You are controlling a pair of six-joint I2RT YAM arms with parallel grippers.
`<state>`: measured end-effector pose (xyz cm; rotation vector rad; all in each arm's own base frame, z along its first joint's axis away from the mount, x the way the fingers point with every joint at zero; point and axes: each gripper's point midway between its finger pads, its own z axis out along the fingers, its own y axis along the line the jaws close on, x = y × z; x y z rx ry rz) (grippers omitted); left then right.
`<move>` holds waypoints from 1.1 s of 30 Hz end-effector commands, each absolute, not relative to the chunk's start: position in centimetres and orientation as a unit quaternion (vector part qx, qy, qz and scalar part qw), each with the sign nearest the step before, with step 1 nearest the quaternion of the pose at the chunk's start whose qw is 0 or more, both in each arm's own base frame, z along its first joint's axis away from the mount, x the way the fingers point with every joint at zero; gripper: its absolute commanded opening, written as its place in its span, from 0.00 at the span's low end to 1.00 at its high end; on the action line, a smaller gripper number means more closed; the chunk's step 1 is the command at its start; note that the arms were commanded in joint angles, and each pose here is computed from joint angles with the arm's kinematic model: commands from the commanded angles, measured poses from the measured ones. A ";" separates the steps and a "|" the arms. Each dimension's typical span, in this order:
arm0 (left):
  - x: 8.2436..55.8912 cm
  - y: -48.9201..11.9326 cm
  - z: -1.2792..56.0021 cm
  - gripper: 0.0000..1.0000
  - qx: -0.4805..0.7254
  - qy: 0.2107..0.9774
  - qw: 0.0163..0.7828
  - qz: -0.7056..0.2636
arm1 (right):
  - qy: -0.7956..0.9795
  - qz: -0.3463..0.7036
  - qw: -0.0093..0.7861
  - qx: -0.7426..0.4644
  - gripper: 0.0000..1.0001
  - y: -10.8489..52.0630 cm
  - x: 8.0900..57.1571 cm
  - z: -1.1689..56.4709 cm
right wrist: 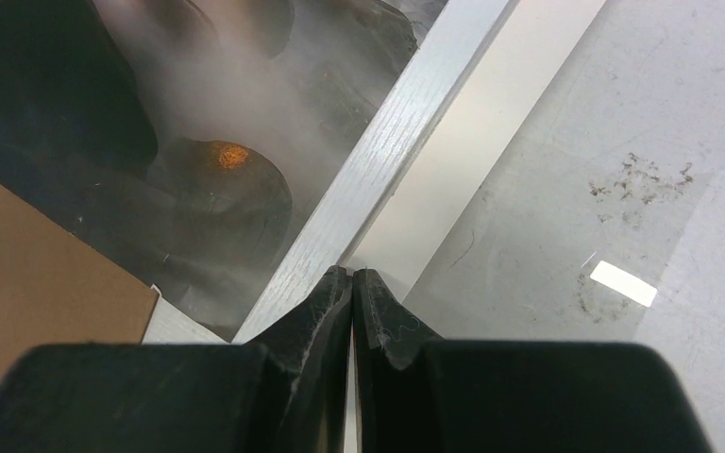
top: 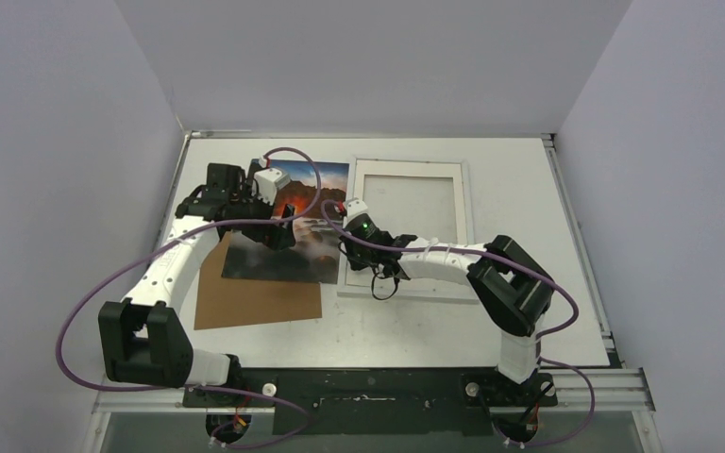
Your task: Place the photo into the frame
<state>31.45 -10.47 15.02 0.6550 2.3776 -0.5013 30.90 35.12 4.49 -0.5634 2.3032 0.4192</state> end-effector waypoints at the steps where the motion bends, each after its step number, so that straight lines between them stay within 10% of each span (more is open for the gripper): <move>1: 32.7 -10.6 17.3 0.98 0.255 0.886 0.338 -0.189 | 0.888 0.165 0.371 -0.217 0.05 35.0 30.9 5.6; 33: 30.7 -18.1 13.3 0.97 0.248 0.879 0.290 -0.285 | 0.886 0.175 0.378 -0.204 0.05 33.5 29.0 6.5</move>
